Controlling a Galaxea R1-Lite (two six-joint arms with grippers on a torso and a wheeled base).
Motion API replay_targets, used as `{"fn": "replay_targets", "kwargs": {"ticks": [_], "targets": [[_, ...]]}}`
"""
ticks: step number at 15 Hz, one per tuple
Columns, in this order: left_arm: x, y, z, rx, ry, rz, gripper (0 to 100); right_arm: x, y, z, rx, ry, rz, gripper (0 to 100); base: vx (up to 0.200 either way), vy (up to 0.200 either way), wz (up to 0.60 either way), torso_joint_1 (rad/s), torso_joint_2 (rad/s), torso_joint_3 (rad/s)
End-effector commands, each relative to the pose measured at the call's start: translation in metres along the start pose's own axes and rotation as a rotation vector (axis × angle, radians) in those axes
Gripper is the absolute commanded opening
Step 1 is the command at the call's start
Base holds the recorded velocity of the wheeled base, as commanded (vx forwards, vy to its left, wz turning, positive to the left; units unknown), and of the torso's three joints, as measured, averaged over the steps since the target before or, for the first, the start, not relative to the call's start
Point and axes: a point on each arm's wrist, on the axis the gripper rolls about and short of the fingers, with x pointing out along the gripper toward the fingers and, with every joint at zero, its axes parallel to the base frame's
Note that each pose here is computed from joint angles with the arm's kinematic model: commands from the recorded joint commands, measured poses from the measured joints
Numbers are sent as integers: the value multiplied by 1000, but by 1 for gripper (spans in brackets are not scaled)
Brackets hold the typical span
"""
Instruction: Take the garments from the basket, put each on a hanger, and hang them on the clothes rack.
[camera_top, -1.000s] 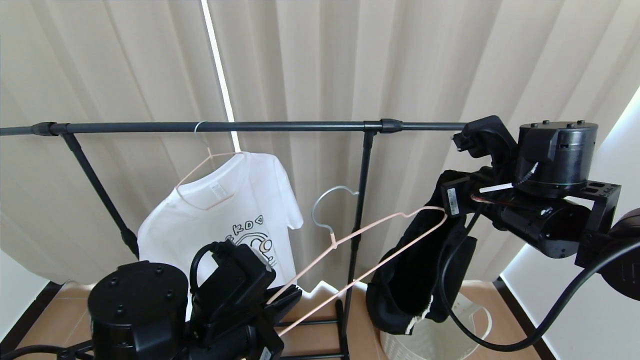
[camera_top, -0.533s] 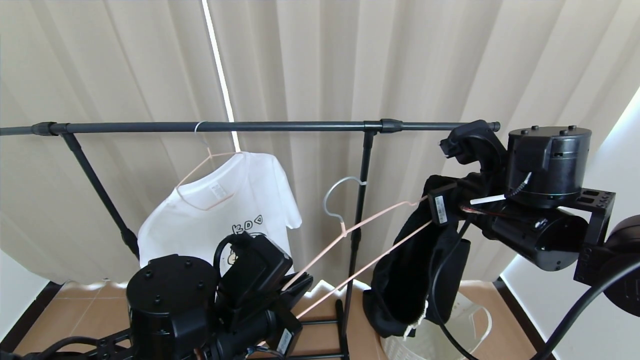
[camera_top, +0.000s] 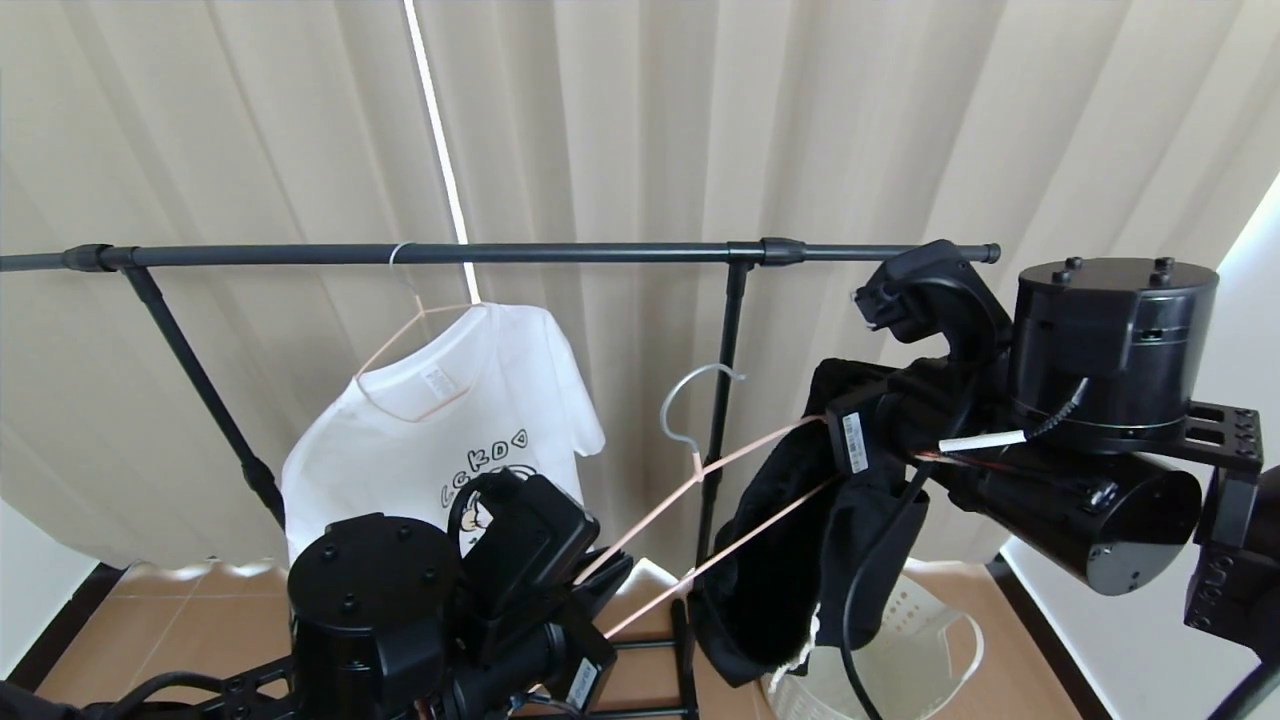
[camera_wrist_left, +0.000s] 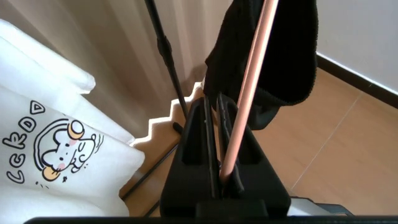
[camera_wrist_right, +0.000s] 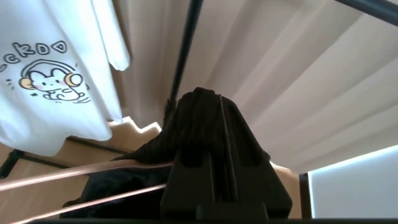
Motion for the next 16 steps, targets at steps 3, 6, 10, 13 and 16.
{"fn": "replay_targets", "kwargs": {"ticks": [3, 6, 10, 13, 16], "targets": [[3, -1, -1, -3, 2, 1, 0, -23, 19, 8, 22, -46, 96, 0, 0, 0, 0, 0, 0, 0], [4, -1, 0, -5, -1, 2, 0, -32, 36, 11, 47, -59, 160, 0, 0, 0, 0, 0, 0, 0], [4, 0, 2, -7, -10, 12, 0, -44, 53, 17, 113, -77, 235, 0, 0, 0, 0, 0, 0, 0], [4, 0, 2, -8, -10, 15, 0, -53, 62, 19, 151, -84, 282, 0, 0, 0, 0, 0, 0, 0], [3, 0, 2, -12, -14, 17, 0, -53, 61, 20, 158, -88, 282, 0, 0, 0, 0, 0, 0, 0]]}}
